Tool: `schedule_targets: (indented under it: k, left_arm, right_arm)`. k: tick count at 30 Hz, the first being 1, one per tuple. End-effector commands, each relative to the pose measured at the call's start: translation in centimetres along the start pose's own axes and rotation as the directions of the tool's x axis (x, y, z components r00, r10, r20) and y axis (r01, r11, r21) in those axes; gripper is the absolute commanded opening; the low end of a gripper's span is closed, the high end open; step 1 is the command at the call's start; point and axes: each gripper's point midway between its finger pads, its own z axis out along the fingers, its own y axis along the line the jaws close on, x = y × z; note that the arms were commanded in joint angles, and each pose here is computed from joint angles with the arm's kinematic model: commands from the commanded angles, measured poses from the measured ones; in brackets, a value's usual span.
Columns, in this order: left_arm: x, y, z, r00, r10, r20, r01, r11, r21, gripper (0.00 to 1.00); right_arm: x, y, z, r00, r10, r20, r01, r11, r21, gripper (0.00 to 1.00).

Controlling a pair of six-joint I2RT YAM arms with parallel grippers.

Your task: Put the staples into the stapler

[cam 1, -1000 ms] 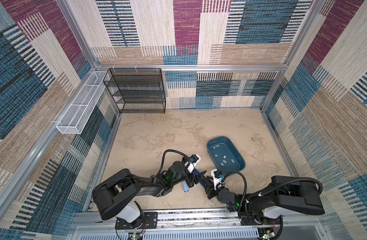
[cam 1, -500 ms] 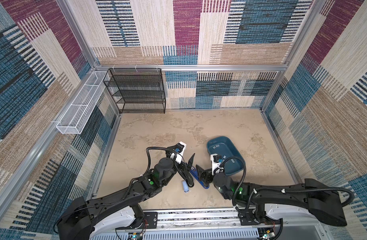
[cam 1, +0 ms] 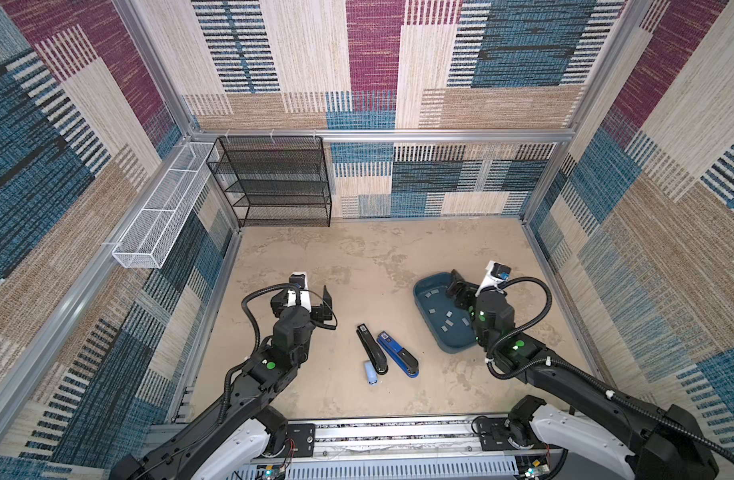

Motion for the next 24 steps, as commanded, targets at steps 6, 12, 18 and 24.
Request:
schedule_targets:
  k: [6, 12, 18, 24]
  left_arm:
    - [3.3, 4.6, 2.8, 0.997, 0.037, -0.07, -0.048, 0.986, -0.157, 0.99]
    - [8.1, 7.8, 5.3, 0.982, 0.08, -0.17, -0.124, 0.955, -0.267, 0.99]
    - [9.2, 7.4, 8.2, 0.968, 0.117, -0.222, -0.163, 0.965, -0.204, 0.99]
    - [9.3, 5.7, 11.1, 0.946, 0.197, -0.258, -0.23, 0.967, -0.106, 0.95]
  right_arm:
    - [0.5, -9.5, 1.9, 0.979, -0.183, 0.094, 0.151, 0.95, 0.275, 1.0]
    - [3.5, -15.0, 3.5, 0.992, -0.12, 0.04, 0.096, 0.921, 0.377, 1.0]
    - [2.6, -14.1, 4.3, 0.982, -0.167, 0.089, 0.129, 0.934, 0.334, 1.0]
    - [1.9, -12.3, 6.9, 0.969, -0.222, 0.109, 0.188, 0.947, 0.259, 1.0]
